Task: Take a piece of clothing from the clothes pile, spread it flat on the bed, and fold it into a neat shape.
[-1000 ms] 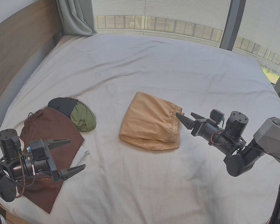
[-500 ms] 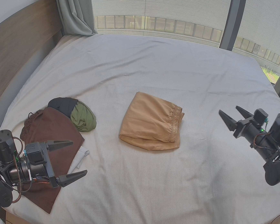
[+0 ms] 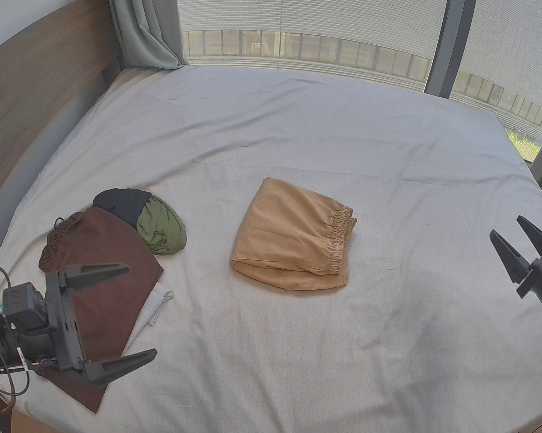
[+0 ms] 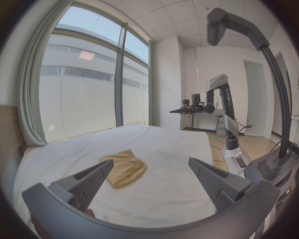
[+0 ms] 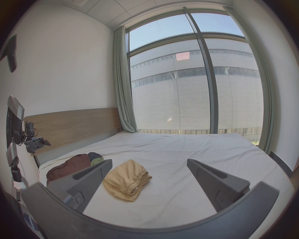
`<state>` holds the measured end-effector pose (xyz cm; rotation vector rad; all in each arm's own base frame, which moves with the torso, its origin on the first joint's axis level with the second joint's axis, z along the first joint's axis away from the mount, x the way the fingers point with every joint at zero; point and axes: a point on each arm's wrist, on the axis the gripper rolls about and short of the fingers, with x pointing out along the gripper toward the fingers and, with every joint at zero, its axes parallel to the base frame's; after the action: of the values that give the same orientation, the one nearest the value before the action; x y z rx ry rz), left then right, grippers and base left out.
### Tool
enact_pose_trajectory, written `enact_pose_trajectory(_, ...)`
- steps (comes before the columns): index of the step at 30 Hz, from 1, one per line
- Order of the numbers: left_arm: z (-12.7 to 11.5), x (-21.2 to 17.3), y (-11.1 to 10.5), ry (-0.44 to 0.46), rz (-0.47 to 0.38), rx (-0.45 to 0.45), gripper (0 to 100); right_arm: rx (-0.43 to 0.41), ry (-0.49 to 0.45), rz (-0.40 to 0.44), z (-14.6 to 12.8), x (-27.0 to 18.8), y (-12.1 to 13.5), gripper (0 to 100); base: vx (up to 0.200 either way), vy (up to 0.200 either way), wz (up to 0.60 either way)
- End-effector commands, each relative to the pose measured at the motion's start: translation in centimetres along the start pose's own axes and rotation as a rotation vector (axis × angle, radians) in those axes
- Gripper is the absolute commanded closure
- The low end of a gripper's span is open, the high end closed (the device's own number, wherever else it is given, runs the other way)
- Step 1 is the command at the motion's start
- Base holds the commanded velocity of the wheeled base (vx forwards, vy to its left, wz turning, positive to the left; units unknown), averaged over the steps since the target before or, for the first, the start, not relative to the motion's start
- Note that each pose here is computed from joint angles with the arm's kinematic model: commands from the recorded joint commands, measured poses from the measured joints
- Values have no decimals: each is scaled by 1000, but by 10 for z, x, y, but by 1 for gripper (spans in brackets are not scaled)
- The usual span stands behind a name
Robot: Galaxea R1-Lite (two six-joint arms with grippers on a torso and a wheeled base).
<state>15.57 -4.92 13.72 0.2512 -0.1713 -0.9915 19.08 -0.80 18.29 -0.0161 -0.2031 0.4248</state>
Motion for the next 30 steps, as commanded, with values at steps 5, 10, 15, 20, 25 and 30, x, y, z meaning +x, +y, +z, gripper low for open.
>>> enact_pose_trajectory(5,41,-33,-22,-132,107,127,0,-44,-172,20,32,-82,44,0,0,0,0)
enact_pose_trajectory(10,47,-50,-35,-110,243,87,0,-19,-188,24,34,-107,60,0,0,0,0)
enact_pose_trajectory(15,42,-74,-59,-39,331,-37,0,27,-175,52,31,-142,84,0,0,0,0)
enact_pose_trajectory(20,37,-97,-83,-12,363,-71,0,91,-117,167,16,-174,102,0,0,0,0)
enact_pose_trajectory(25,35,-113,-99,-2,429,-91,0,127,-89,256,-1,-201,112,0,0,0,0)
enact_pose_trajectory(30,3,-128,-123,63,476,-125,0,126,46,200,-38,-198,109,0,0,0,0)
